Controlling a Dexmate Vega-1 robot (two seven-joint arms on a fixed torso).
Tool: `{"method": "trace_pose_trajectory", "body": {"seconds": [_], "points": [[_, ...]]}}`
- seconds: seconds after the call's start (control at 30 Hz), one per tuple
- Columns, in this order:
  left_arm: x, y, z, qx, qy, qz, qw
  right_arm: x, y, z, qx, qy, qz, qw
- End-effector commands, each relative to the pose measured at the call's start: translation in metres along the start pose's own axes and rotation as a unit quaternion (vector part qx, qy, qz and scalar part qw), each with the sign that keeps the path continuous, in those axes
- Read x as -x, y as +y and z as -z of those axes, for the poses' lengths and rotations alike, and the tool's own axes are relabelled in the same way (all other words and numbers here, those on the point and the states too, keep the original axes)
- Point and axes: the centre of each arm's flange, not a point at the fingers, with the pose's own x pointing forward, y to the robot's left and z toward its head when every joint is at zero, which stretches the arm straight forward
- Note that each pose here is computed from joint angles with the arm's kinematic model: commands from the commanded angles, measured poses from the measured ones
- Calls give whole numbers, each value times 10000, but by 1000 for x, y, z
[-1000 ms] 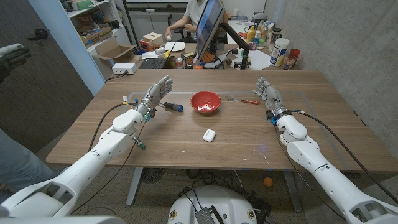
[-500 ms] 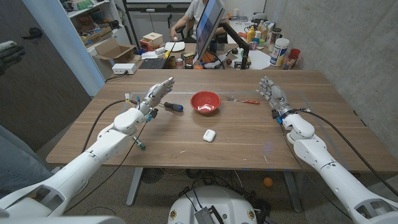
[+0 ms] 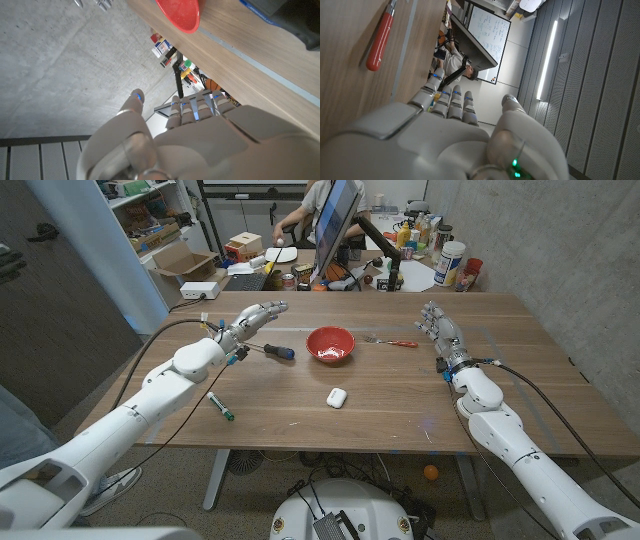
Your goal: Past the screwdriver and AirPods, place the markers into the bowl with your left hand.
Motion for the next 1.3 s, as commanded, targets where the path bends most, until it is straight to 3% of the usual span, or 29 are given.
{"method": "trace_pose_trajectory", "body": {"seconds": [0.03,0.3,0.53,1.0,1.3], "points": [[3,23,-17,-1186,-28,776,9899,16,18,-5,85,-117,391,9991],[9,32,-34,-1956,-99,1025,9753,19,27,-8,117,-164,434,9989],[16,40,-52,-2808,-131,1088,9535,20,32,-11,137,-247,455,9986],[41,39,-80,-4156,-163,1523,8965,21,39,-13,173,-287,486,9983],[53,27,-93,-4814,-223,1821,8571,19,47,-17,148,-381,517,9978]]}}
